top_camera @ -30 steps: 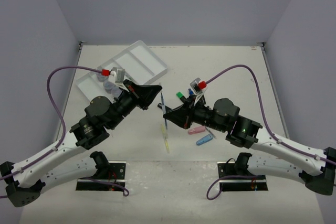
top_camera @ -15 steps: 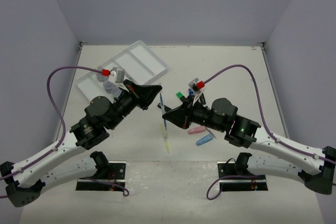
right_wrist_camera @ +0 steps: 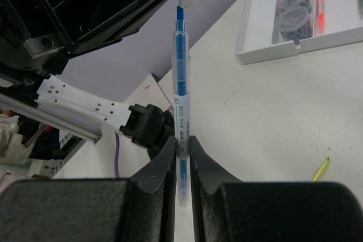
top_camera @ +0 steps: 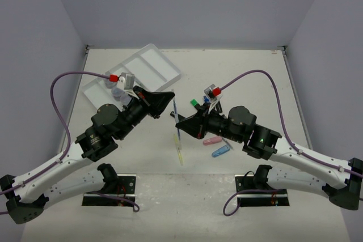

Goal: Sort the stationery into containers
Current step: Close the pen cap on the pen.

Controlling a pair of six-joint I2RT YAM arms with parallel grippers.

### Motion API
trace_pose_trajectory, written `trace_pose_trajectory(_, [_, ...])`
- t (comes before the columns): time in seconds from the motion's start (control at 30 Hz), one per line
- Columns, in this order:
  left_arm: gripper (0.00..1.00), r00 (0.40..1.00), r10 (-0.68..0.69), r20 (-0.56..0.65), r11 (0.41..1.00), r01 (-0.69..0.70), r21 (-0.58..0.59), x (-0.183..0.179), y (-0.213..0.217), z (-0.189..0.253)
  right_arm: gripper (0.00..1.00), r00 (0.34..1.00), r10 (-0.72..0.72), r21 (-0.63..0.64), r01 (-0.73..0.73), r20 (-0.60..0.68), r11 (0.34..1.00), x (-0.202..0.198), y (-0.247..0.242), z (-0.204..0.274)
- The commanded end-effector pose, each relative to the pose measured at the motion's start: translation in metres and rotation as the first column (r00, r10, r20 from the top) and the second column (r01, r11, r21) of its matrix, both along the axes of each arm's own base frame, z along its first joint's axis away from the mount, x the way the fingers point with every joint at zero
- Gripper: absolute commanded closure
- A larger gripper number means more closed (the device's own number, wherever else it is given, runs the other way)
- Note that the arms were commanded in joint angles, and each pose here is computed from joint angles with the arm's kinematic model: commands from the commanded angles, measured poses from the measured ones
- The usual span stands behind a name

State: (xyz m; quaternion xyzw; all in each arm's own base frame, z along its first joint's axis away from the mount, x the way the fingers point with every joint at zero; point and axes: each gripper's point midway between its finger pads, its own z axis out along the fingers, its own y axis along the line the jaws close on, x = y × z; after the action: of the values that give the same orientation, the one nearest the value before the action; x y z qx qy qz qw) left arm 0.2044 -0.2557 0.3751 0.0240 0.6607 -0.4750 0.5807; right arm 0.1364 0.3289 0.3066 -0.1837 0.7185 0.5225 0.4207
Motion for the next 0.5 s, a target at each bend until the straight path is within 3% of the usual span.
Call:
trace_pose_trajectory(0.0, [1.00, 0.999, -0.003, 0.044, 0.998, 0.005, -0.055, -0.0033, 0.0030, 0.0278, 1.00, 1.000, -0.019, 0.020, 0.019, 0.003, 1.000, 0.0031, 0.0011, 0.0110])
trace_pose_trajectory(0.47, [1.00, 1.000, -0.017, 0.027, 0.998, 0.018, -0.068, -0.0042, 0.0001, 0.0263, 1.00, 1.000, -0.025, 0.016, 0.025, 0.005, 1.000, 0.0048, 0.0018, 0.0105])
